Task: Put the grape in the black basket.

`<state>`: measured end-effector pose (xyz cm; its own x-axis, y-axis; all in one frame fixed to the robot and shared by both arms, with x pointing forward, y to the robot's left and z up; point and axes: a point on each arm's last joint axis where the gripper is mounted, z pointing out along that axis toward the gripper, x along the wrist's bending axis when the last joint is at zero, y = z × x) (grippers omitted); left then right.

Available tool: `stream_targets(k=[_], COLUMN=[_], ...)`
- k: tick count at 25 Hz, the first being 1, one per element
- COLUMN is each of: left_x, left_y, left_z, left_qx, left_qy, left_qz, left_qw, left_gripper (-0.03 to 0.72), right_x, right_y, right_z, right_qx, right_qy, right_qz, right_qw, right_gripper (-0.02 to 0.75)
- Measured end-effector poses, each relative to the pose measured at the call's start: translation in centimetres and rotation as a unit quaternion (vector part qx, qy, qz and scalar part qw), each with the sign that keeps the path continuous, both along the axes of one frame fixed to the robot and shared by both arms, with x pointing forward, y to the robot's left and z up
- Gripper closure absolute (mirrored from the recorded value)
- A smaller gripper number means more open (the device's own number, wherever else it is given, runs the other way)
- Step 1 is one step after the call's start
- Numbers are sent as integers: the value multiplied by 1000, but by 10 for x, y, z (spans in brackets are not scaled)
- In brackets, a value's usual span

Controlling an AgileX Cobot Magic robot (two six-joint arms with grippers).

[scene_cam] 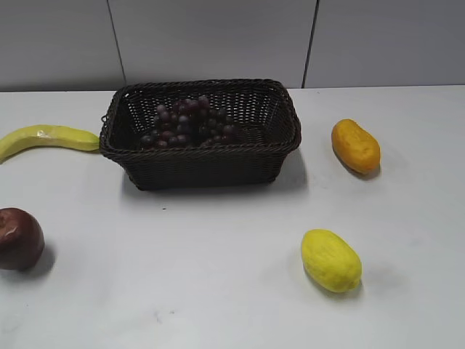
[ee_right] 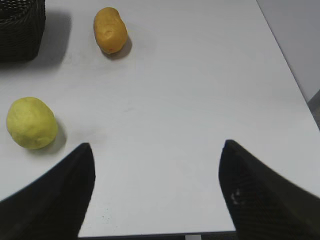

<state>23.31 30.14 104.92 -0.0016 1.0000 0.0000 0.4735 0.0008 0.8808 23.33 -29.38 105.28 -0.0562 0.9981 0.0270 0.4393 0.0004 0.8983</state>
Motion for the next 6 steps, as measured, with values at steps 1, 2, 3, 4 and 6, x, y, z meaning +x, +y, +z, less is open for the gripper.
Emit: stream_targets(k=[1, 2, 3, 4, 6], left_x=[0, 0, 0, 0, 0], left_y=[0, 0, 0, 0, 0], left_z=[0, 0, 0, 0, 0], left_qx=[0, 0, 0, 0, 0], left_qy=[0, 0, 0, 0, 0], left_qz=[0, 0, 0, 0, 0], left_qw=[1000, 1000, 1000, 1000, 1000], left_gripper=[199, 199, 199, 199, 199], right_x=[0, 0, 0, 0, 0], right_y=[0, 0, 0, 0, 0], right_z=[0, 0, 0, 0, 0], right_qx=[0, 0, 0, 0, 0], right_qy=[0, 0, 0, 0, 0], right_qz=[0, 0, 0, 0, 0], right_qw=[1000, 1000, 1000, 1000, 1000], right_gripper=[155, 155, 155, 155, 155])
